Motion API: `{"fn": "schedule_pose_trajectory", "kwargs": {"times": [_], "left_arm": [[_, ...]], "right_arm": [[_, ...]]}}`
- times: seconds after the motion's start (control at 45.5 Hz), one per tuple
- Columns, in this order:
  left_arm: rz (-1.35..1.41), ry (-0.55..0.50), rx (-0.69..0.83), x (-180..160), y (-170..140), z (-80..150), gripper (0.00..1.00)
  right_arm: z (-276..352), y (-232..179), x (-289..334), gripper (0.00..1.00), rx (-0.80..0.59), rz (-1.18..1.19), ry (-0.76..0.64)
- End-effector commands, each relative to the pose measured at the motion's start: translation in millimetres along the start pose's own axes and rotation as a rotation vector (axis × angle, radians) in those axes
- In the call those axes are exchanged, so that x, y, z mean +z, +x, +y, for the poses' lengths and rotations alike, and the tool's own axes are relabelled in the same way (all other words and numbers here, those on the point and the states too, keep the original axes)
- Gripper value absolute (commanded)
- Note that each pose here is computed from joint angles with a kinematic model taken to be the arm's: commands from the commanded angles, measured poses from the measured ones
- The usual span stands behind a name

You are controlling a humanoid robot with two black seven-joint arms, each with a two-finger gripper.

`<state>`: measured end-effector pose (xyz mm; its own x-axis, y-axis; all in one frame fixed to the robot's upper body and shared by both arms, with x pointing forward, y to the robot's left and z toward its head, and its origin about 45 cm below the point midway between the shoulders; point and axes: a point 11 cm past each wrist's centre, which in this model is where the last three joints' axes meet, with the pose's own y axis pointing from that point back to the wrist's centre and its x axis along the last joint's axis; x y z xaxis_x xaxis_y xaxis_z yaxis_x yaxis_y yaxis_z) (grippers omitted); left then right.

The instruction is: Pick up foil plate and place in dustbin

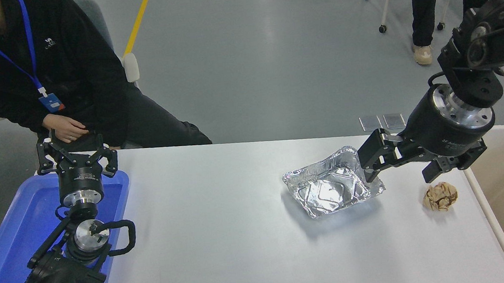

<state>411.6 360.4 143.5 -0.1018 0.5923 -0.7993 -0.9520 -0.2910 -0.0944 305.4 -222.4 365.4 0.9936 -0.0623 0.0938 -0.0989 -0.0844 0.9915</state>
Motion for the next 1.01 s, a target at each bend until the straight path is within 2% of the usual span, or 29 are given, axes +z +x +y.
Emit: {"fn": "schedule_pose_trajectory", "kwargs": {"times": [0.0,0.264,0.396,0.615,0.791,0.989], "left_arm": [[0.0,0.0,-0.001,0,0,0,0.99],[0.0,0.0,-0.001,0,0,0,0.99],[0.0,0.0,-0.001,0,0,0,0.99],[0.001,-0.001,0.0,0,0,0,0.99],[0.0,0.0,-0.001,0,0,0,0.99],[0.0,0.0,-0.001,0,0,0,0.99]], "right_arm": [[3,3,-3,1.0,0.013,0.008,0.013],[-4,20,16,1.0,0.071,0.012,0.004],[-21,29,24,1.0,0.139,0.041,-0.028],[-48,38,35,1.0,0.168,0.053,-0.056],[-66,52,43,1.0,0.222,0.142,-0.109],[-91,62,31,1.0,0.268,0.163,-0.076]]}}
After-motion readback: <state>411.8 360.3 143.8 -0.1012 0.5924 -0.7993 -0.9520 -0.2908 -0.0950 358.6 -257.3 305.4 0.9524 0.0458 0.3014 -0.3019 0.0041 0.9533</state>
